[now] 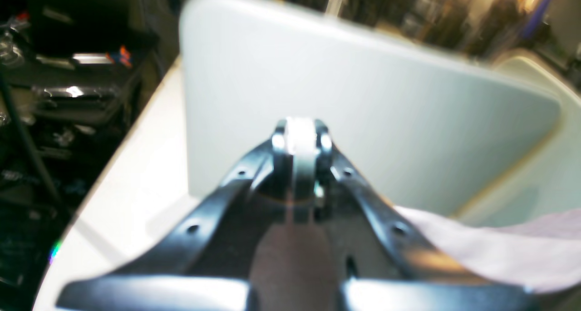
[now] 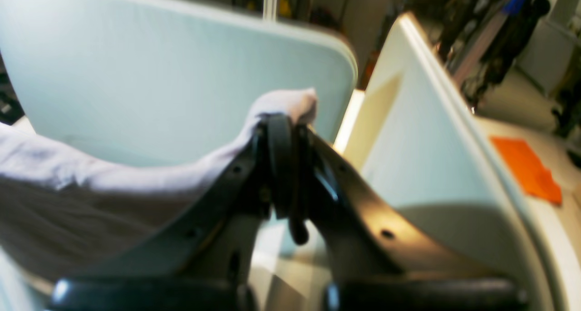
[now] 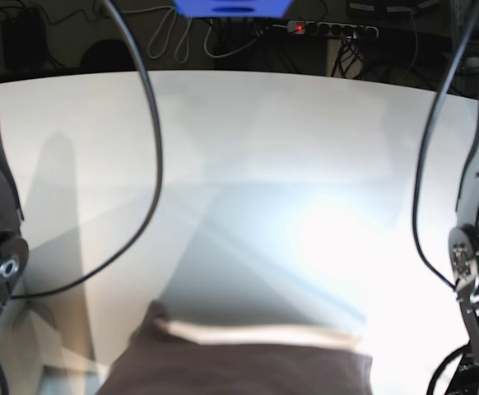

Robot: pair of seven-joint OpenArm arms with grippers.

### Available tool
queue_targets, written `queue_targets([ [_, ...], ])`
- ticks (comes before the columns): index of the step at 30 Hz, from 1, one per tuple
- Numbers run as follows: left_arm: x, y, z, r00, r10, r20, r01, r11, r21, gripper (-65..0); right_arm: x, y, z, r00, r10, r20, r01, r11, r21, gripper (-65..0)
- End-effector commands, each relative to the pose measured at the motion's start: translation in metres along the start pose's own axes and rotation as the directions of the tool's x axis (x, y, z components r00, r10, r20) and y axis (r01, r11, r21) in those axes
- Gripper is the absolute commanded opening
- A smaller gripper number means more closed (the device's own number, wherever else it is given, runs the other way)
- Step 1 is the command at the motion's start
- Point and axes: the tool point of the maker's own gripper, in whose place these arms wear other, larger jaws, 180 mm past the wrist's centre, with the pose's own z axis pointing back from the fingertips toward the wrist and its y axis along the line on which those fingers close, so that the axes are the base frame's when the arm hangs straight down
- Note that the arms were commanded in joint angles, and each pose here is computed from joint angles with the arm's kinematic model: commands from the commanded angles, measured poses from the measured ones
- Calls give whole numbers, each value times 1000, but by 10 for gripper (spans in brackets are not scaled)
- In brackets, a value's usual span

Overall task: Layout the t-shirt on the table in an organized manner, then fold the t-shirt properly
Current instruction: 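Lift the shirt high with both grippers, shaking it out, then lower the shirt flat onto the table, dragging it toward the arms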

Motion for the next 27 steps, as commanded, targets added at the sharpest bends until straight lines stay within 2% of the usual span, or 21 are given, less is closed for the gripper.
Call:
queue_targets([
  [1, 35, -10, 2, 997, -4, 81, 6, 1000, -24, -650, 38, -6, 6, 995, 12, 98, -11, 1000, -14, -650],
  [3, 31, -9, 2, 997, -2, 75, 4, 1000, -23, -650, 39, -6, 10, 995, 25, 101, -23, 999, -23, -650],
  [8, -10, 2, 12, 999, -25, 28, 25, 1000, -9, -650, -4, 4, 24, 997, 63, 53, -61, 997, -37, -650],
  [13, -66, 3, 47, 996, -85, -2, 85, 996, -14, -650, -80, 37, 58, 993, 116, -37, -117, 993, -24, -650],
  [16, -100, 22, 76, 995, -90, -31, 90, 996, 19, -650, -128, 64, 85, 985, 135, -104, -135, 991, 8, -650],
  [18, -120, 32, 94, 995, -80, -52, 83, 996, 39, -650, -153, 84, 104, 983, 127, -132, -123, 992, 40, -650],
  [22, -168, 55, 138, 994, 9, -109, 0, 997, 74, -650, -200, 120, 153, 976, 92, -196, -69, 991, 118, -650],
  [27, -241, 99, 212, 965, 138, -224, -95, 977, 193, -650, -258, 158, 214, 945, 16, -326, 50, 980, 194, -650],
])
